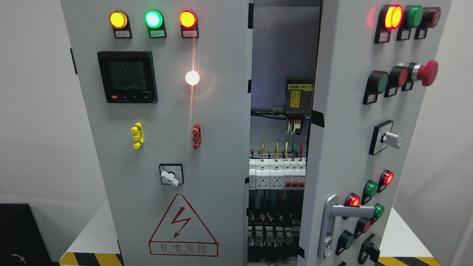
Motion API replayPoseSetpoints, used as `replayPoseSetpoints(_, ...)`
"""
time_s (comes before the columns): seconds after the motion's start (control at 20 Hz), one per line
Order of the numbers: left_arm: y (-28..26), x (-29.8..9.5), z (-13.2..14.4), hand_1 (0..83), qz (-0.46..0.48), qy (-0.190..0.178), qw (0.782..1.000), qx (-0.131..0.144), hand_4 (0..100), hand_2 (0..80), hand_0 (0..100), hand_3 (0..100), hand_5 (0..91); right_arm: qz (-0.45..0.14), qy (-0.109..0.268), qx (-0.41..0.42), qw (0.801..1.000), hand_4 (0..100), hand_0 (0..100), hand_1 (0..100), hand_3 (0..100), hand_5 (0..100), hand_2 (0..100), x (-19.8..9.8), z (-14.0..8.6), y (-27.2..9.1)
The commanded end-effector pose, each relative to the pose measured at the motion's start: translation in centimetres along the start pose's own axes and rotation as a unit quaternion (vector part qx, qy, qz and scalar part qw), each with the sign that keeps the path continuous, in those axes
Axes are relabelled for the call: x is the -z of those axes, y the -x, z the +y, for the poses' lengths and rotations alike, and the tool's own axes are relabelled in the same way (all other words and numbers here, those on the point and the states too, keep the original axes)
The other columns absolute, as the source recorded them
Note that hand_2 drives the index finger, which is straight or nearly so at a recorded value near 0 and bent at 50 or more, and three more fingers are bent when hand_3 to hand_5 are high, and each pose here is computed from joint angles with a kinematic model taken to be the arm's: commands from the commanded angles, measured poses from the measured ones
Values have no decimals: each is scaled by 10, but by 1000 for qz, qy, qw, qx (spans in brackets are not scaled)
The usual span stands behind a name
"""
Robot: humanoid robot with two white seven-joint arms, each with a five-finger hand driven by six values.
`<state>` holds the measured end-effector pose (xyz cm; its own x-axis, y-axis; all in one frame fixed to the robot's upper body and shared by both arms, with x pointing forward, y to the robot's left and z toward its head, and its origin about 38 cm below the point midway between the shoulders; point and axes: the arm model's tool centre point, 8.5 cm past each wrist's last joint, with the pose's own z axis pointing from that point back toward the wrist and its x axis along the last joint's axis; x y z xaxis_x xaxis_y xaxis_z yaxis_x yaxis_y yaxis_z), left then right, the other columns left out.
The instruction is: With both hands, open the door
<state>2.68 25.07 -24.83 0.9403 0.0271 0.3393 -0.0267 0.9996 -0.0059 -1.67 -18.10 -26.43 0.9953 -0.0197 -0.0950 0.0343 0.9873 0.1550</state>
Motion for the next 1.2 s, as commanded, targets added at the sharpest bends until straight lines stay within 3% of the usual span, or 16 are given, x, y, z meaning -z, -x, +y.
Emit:
replayPoseSetpoints(0.0,-128,-25,-3,0,-201,37,979,22,0,0,0,0,0,-1,0,0,1000,0,0,0,0,0,0,0,0,0)
replayPoseSetpoints(0.15,-167,-40,-11,0,-258,52,965,27,0,0,0,0,0,-1,0,0,1000,0,0,0,0,0,0,0,0,0)
replayPoseSetpoints(0.55,-241,-91,-21,0,-366,105,916,124,0,0,0,0,0,-1,0,0,1000,0,0,0,0,0,0,0,0,0)
replayPoseSetpoints(0.9,-284,-154,-15,0,-436,158,877,128,0,0,0,0,0,-1,0,0,1000,0,0,0,0,0,0,0,0,0)
replayPoseSetpoints(1.15,-305,-201,-17,0,-476,195,842,160,0,0,0,0,0,-1,0,0,1000,0,0,0,0,0,0,0,0,0)
